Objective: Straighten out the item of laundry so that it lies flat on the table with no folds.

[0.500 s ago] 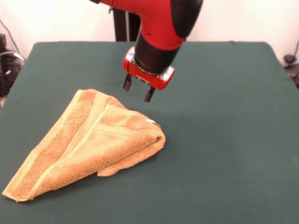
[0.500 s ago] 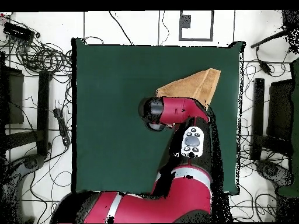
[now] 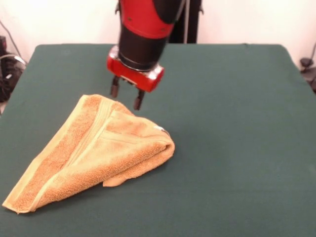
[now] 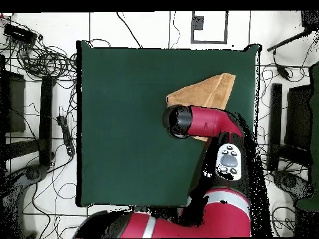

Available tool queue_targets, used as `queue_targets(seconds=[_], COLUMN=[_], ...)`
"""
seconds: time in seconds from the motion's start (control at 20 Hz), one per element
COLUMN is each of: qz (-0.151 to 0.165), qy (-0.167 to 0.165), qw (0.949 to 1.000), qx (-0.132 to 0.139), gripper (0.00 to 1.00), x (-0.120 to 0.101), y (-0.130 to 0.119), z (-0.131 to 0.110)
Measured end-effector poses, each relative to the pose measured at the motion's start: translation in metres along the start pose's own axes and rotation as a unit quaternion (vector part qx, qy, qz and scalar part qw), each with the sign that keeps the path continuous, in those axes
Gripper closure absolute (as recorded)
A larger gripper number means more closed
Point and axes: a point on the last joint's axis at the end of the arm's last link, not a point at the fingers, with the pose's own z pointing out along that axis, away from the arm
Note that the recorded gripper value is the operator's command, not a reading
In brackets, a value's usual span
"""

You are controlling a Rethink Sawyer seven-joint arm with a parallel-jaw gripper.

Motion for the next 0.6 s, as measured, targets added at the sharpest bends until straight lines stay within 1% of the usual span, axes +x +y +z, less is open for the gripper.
queue_targets(seconds=[0.05,0.25,0.6], qz=[0.008,0.014,0.014], qy=[-0.01,-0.023,-0.03], qw=[0.9999,0.9996,0.9995], qx=[-0.004,-0.008,-0.002], gripper=[0.0,0.0,0.0], x=[-0.008,-0.016,-0.019], y=[-0.008,-0.014,-0.018], z=[-0.003,-0.005,-0.006])
